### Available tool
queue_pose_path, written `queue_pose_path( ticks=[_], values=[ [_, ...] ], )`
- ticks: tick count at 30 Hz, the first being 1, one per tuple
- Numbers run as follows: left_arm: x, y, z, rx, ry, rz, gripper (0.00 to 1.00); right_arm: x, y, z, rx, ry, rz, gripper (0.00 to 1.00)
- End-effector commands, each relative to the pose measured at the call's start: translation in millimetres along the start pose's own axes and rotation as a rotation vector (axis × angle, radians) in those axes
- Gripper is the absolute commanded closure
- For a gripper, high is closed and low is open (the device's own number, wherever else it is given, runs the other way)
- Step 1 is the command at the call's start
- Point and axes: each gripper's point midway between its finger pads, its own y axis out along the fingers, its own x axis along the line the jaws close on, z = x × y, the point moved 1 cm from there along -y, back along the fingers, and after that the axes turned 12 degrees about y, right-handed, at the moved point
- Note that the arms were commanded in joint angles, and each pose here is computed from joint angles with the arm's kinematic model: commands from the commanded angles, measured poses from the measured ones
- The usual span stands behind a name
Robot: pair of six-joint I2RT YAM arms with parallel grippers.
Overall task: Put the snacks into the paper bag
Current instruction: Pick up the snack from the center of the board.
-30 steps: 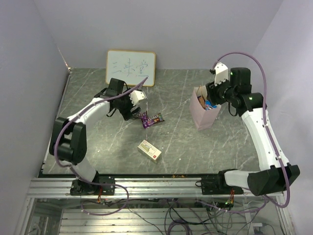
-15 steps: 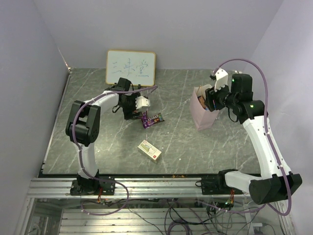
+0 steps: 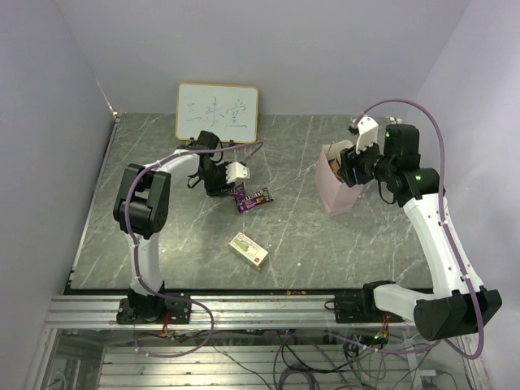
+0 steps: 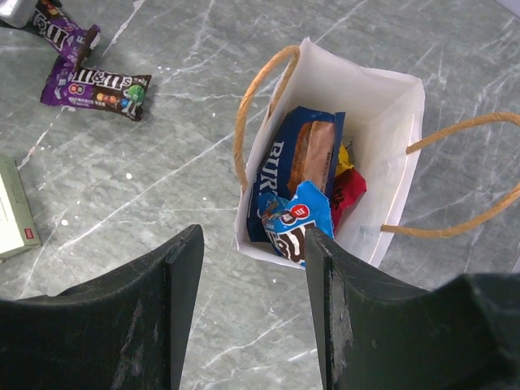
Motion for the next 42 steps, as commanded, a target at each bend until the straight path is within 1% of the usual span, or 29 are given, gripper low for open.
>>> queue_pose_path(
  ticks=[1,5,9,12,20,27,34,40,42],
  values=[
    [-14,-1,-3,-0.036,-0.041,0.015,0.48,5,-3,-9,-0.027,-0.014,-0.034,0.47],
    [-19,-10,-6,-0.039,-0.063,-0.016,0.59,10,1,-13,-0.023,-0.034,-0.079,0.47],
    [-22,-27,-13,-0.04,-0.088,-0.059,0.68,16,2,-23,-0.034,-0.051,-0.119,0.47],
    [-23,-43,-19,-0.04,-0.105,-0.096,0.73,25,2,-31,-0.052,-0.065,-0.176,0.47],
    [-24,-99,-48,-0.083,-0.119,-0.208,0.76,59,4,-65,-0.156,-0.107,-0.335,0.47],
    [-18,-154,-92,-0.161,-0.119,-0.296,0.77,110,21,-86,-0.249,-0.119,-0.522,0.47],
    [-15,-191,-148,-0.232,-0.09,-0.387,0.78,170,45,-82,-0.24,-0.097,-0.731,0.47],
    [-12,-208,-179,-0.284,-0.103,-0.456,0.79,195,44,-81,-0.267,-0.055,-0.86,0.46],
    [-12,-212,-186,-0.29,-0.097,-0.471,0.78,200,44,-80,-0.259,-0.037,-0.879,0.45]
  ],
)
